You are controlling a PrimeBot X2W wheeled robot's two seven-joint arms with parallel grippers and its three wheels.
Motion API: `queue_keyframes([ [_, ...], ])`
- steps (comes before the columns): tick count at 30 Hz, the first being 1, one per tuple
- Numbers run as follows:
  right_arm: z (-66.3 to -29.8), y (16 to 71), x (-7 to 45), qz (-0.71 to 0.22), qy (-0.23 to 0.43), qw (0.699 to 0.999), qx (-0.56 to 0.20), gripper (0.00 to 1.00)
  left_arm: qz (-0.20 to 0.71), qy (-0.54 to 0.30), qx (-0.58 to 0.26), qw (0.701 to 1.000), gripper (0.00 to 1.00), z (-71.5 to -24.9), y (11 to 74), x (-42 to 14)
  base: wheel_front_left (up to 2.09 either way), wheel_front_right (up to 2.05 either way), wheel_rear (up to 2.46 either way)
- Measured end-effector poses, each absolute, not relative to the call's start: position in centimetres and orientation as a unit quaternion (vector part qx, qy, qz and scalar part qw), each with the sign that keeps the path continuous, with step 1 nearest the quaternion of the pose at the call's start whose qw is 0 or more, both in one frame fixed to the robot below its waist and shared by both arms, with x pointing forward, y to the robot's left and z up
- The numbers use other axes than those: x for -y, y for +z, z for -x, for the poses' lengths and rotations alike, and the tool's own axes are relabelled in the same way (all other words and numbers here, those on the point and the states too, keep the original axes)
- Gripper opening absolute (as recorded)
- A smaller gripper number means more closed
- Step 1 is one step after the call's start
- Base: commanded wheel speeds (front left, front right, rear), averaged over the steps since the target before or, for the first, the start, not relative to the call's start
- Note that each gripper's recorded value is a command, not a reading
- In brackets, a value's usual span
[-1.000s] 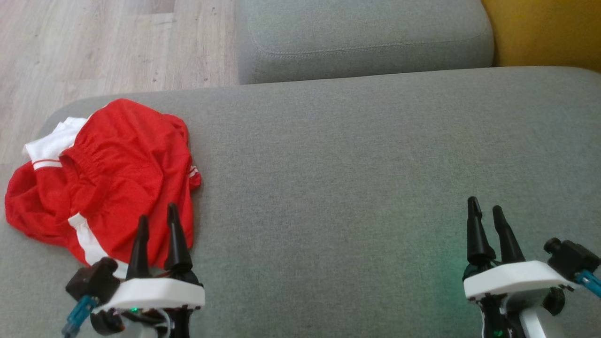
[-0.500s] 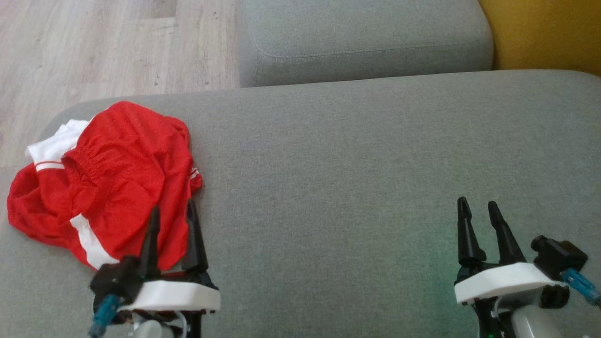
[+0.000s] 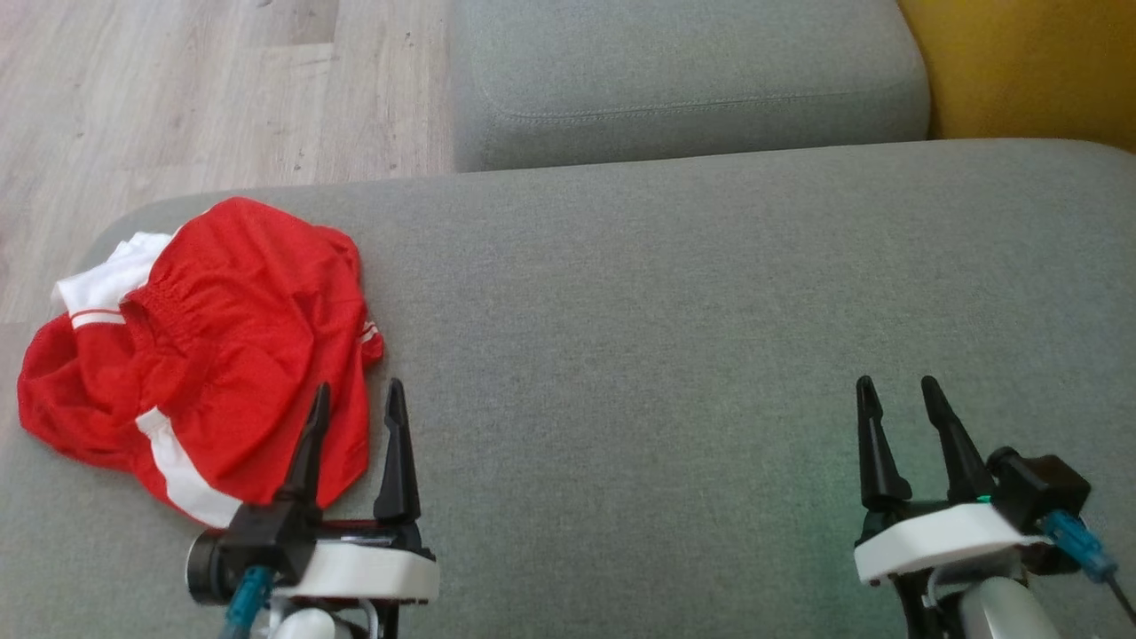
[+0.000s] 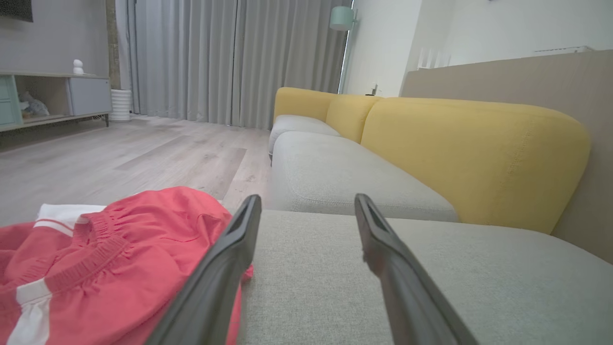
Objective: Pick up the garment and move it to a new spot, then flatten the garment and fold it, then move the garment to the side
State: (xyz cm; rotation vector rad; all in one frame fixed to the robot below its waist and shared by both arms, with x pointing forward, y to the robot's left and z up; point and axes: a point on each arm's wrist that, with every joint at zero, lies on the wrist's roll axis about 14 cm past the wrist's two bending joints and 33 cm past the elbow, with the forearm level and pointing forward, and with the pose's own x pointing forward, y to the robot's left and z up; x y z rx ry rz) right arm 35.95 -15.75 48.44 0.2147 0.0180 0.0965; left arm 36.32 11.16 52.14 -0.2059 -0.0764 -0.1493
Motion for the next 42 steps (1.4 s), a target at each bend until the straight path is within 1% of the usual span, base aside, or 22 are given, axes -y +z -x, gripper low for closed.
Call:
queue_keyframes([
  [15,-35.7,48.3,14.8,-0.027,0.074,0.997,-0.001,1.00,0.033,-0.074,0.056,0.995,1.00,-36.0,52.1,-10.8,0.00,0.00,0.00],
  [29,-35.8,48.3,14.5,-0.024,0.079,0.997,-0.001,1.00,0.029,-0.070,0.046,0.996,1.00,-35.9,51.5,-11.0,0.00,0.00,0.00],
  [36,-36.5,48.1,13.4,-0.024,0.097,0.995,-0.006,1.00,0.027,-0.044,0.045,0.998,1.00,-35.7,51.3,-12.5,0.00,0.00,0.00],
  [42,-37.7,47.8,10.7,-0.024,0.136,0.990,-0.011,1.00,0.024,0.013,0.052,0.998,1.00,-35.2,51.7,-16.2,0.00,0.00,0.00],
])
